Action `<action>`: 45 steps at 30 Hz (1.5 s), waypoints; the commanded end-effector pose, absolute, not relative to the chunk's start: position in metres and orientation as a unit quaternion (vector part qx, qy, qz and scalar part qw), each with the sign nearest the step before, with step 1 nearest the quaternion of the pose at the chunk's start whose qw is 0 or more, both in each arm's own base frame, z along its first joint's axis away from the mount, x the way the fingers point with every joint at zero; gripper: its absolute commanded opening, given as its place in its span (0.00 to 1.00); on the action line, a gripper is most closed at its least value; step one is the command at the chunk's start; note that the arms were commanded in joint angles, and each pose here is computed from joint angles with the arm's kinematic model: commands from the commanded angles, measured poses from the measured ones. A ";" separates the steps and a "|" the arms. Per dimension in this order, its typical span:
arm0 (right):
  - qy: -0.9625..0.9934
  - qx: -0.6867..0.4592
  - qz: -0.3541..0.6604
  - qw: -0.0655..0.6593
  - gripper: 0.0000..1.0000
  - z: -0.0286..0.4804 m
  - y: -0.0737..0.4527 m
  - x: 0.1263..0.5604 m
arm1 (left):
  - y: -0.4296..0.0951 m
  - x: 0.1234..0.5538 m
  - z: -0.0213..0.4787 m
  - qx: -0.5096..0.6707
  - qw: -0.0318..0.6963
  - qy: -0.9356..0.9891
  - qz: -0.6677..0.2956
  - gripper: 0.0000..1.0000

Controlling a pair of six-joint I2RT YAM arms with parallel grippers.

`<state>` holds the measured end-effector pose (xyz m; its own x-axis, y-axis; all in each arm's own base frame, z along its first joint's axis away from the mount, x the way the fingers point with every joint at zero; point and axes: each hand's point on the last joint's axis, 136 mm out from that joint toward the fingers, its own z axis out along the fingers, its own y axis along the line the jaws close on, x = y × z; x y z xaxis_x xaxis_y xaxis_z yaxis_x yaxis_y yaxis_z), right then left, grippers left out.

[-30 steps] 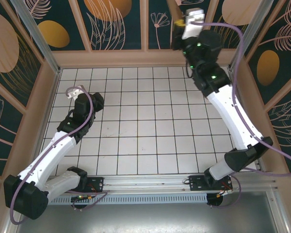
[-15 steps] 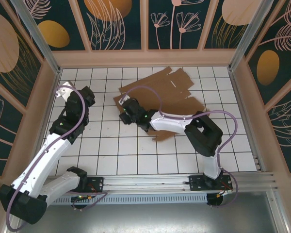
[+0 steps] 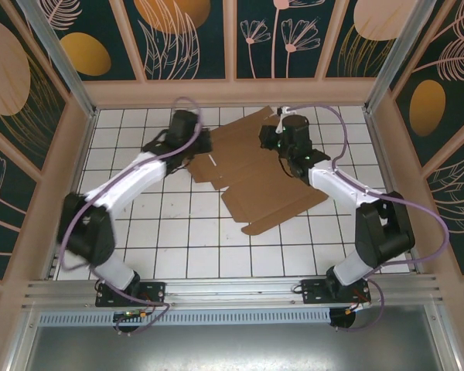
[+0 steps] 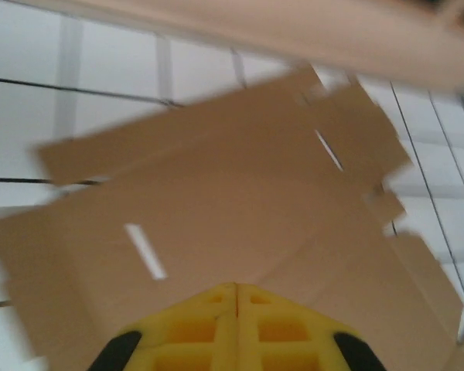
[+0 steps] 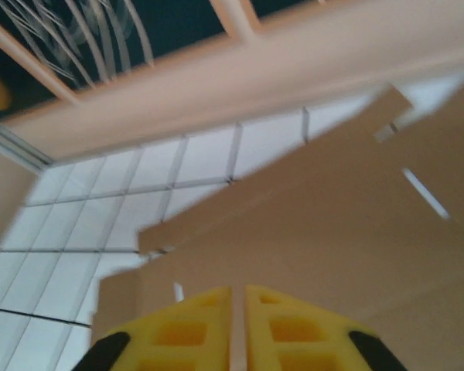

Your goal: Fold the paper box

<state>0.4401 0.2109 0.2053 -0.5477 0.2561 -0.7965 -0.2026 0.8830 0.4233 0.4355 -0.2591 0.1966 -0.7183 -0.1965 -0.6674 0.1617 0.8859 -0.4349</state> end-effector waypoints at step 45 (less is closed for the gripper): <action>0.918 0.065 0.166 0.353 0.27 0.114 0.163 0.415 | -0.283 0.461 0.109 -0.077 0.260 0.924 -0.268 0.00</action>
<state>0.4035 0.1950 0.1303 -0.7521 0.2772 -0.5979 -0.0995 0.8491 0.5188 0.4739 -0.2898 0.1117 -0.8531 -0.2067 -0.4790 0.0554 0.8771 -0.4771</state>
